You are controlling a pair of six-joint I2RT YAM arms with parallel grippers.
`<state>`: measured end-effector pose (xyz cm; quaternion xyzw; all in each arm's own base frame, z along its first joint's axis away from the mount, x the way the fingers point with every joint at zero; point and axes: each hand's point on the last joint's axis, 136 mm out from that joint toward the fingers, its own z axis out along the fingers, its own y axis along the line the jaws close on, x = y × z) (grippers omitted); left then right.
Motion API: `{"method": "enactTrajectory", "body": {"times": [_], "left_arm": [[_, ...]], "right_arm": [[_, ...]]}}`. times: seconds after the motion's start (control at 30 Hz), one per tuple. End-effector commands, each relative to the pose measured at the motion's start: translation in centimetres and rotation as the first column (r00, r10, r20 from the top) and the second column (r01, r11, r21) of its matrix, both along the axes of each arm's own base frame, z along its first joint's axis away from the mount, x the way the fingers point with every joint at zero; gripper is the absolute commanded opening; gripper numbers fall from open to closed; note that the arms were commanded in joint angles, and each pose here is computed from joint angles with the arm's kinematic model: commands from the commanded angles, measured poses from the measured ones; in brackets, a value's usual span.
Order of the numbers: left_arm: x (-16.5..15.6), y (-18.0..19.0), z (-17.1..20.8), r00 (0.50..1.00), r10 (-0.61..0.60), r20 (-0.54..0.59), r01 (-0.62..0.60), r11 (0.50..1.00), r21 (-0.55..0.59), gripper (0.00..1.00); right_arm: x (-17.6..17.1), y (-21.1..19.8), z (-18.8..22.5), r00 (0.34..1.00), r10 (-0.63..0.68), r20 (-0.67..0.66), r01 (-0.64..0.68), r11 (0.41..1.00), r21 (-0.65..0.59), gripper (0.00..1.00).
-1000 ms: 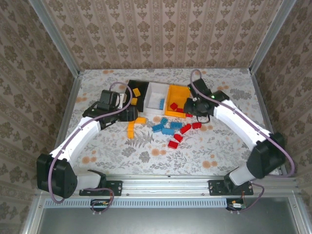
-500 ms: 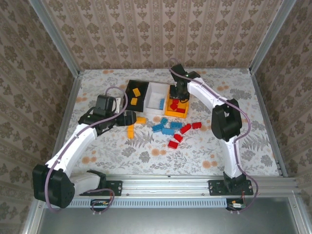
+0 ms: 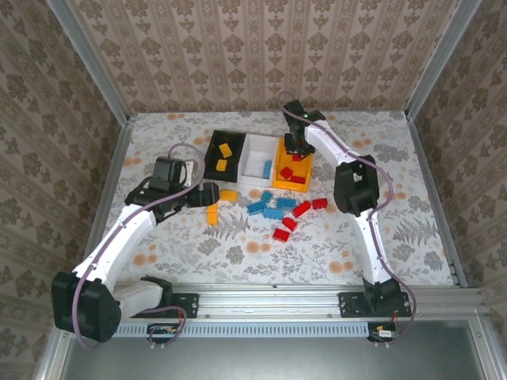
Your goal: Sort the legos into containers by color
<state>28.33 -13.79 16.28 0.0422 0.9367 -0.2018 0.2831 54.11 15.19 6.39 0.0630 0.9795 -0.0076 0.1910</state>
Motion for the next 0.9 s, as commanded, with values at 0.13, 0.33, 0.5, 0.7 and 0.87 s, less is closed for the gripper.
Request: {"method": "enactTrajectory", "body": {"times": [0.13,0.33,0.5,0.7,0.87], "left_arm": [[-0.7,0.7,-0.7,0.999,0.019,-0.032,-0.018,1.000,0.017,0.93],[-0.5,0.6,-0.6,0.999,0.023,-0.026,-0.022,1.000,0.012,0.93],[-0.3,0.3,-0.6,0.999,0.023,-0.029,-0.023,1.000,-0.006,0.94],[-0.5,0.3,-0.3,1.000,0.019,-0.024,-0.019,1.000,-0.007,0.94],[-0.5,0.1,-0.4,1.000,0.015,-0.027,-0.015,1.000,-0.013,0.95]], "right_arm": [[2.0,-2.7,0.4,1.000,0.011,0.015,-0.010,0.997,-0.076,0.32],[2.3,-2.6,1.9,0.997,0.067,0.030,-0.065,0.996,-0.068,0.45],[1.1,-2.4,2.9,0.997,0.069,0.026,-0.068,0.997,-0.045,0.52],[-0.8,-2.0,6.8,0.995,0.048,0.091,-0.048,0.999,-0.003,0.54],[-3.6,-1.0,11.2,0.985,0.054,0.161,-0.063,0.997,0.052,0.57]]}}
